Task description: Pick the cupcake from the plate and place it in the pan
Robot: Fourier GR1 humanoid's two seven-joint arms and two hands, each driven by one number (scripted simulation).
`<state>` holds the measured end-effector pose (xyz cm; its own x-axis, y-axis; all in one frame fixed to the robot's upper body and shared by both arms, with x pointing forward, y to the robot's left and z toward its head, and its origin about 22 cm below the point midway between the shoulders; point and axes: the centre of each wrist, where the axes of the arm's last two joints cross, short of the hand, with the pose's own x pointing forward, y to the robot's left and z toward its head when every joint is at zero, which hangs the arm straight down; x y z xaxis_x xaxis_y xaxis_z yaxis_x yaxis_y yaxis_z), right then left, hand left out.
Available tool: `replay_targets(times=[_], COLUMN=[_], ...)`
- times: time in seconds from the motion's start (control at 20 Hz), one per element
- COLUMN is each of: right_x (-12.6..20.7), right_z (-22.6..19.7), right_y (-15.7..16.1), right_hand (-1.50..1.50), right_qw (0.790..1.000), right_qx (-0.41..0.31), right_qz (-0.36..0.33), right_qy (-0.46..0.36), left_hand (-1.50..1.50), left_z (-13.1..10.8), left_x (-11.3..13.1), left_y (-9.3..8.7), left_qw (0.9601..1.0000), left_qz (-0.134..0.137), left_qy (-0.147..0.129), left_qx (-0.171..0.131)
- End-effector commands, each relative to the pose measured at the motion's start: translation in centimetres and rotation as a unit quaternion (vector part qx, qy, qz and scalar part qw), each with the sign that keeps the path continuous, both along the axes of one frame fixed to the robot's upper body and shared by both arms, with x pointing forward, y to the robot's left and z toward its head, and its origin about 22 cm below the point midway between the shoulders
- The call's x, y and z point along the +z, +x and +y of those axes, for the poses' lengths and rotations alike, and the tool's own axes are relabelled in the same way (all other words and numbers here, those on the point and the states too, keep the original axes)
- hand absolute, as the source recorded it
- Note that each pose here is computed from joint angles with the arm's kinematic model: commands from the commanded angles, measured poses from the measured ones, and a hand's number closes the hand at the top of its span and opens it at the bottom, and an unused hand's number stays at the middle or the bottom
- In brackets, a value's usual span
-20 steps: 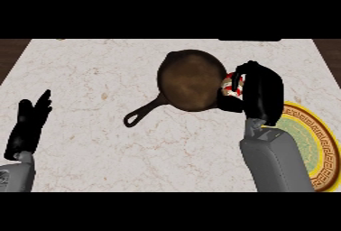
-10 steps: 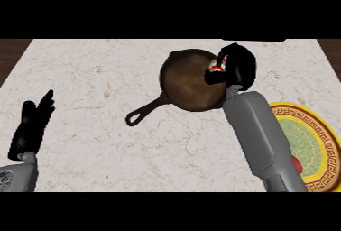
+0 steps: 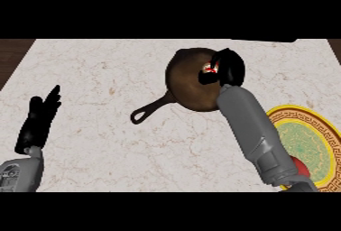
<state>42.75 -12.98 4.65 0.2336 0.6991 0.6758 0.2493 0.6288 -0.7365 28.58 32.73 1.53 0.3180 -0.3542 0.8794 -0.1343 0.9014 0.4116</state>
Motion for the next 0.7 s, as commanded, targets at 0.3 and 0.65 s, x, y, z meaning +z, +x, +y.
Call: replay_targets(times=[0.3, 0.65], right_x=[-2.5, -1.0], right_z=[-0.2, 0.0], right_y=[-0.1, 0.7], right_hand=[-1.50, -1.50], right_qw=[0.996, 0.988], right_qx=[0.010, -0.007], right_qz=[-0.005, -0.082], right_qy=[0.084, 0.129], left_hand=[0.00, 0.00], left_z=[-0.1, -1.1], left_x=[0.9, 0.4], left_y=[0.9, 0.6], left_qw=[0.9998, 0.9997], left_qz=[-0.006, -0.004], left_qy=[0.005, 0.001], left_qx=[-0.018, -0.026])
